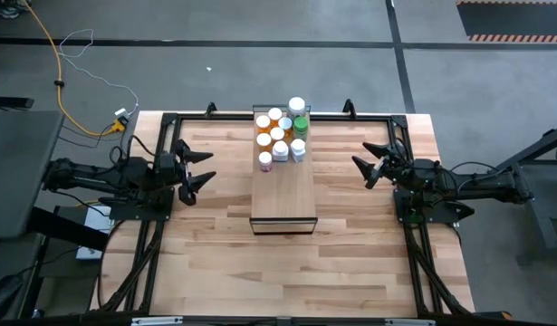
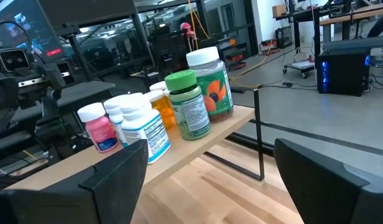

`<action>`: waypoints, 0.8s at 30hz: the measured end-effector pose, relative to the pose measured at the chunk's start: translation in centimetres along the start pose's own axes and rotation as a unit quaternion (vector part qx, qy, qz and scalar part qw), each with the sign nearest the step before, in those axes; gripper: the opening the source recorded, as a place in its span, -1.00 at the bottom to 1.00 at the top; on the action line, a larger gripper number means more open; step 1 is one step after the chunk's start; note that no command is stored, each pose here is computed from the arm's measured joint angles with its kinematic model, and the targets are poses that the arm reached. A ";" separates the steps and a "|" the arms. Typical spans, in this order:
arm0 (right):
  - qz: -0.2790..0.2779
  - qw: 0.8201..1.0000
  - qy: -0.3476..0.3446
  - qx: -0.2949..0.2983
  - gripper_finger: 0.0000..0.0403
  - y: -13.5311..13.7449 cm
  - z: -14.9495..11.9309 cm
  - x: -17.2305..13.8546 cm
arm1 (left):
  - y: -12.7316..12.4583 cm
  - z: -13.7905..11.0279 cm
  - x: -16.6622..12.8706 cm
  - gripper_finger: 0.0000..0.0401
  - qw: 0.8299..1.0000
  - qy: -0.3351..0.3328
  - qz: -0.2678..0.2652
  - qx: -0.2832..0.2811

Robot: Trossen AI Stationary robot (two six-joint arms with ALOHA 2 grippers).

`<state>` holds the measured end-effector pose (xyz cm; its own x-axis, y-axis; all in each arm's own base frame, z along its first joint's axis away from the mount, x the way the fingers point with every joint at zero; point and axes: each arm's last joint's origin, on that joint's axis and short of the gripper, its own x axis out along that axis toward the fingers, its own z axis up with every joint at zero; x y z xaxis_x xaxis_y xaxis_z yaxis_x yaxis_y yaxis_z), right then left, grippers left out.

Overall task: Pick and place medicine bottles onto shelf by color
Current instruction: Return to Home Position

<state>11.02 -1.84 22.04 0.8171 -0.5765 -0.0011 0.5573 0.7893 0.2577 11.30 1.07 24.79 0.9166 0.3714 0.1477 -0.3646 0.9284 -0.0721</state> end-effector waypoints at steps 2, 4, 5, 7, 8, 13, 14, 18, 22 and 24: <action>0.002 1.000 0.001 0.000 0.68 0.0 0.0 0.0 | 0.0 0.0 0.0 0.35 1.000 0.000 0.004 -0.001; 0.007 1.000 0.002 0.000 0.68 0.0 0.0 0.0 | 0.0 0.0 0.0 0.35 1.000 0.000 0.004 -0.001; 0.009 1.000 0.003 0.000 0.68 0.1 0.0 0.0 | 0.0 0.0 0.0 0.35 1.000 0.000 0.004 -0.006; 0.011 1.000 0.003 0.000 0.68 0.1 0.0 0.0 | 0.0 0.0 0.0 0.35 1.000 -0.001 0.004 -0.016; 0.012 1.000 0.004 0.000 0.68 0.1 0.0 0.0 | 0.0 0.0 0.0 0.35 1.000 -0.001 0.004 -0.017; 0.022 1.000 0.006 0.000 0.68 0.1 0.0 0.0 | 0.0 0.0 0.0 0.35 1.000 -0.001 0.002 -0.019; 0.022 1.000 0.006 0.000 0.68 0.1 0.0 0.0 | 0.0 0.0 0.0 0.35 1.000 0.000 -0.001 -0.018; 0.022 1.000 0.006 0.000 0.68 0.1 0.0 0.0 | -0.1 0.0 0.0 0.35 1.000 0.002 -0.010 -0.022; 0.022 1.000 0.006 0.001 0.68 0.1 0.0 0.0 | -0.1 0.0 0.0 0.35 1.000 0.002 -0.011 -0.027; 0.022 1.000 0.006 0.001 0.68 0.1 0.0 0.0 | -0.1 0.0 0.0 0.35 1.000 0.002 -0.011 -0.027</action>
<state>11.09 -1.73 22.03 0.8428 -0.5383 -0.0021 0.5202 0.8134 0.2602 11.33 1.01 24.76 0.9249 0.3510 0.1460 -0.3353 0.9342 -0.1217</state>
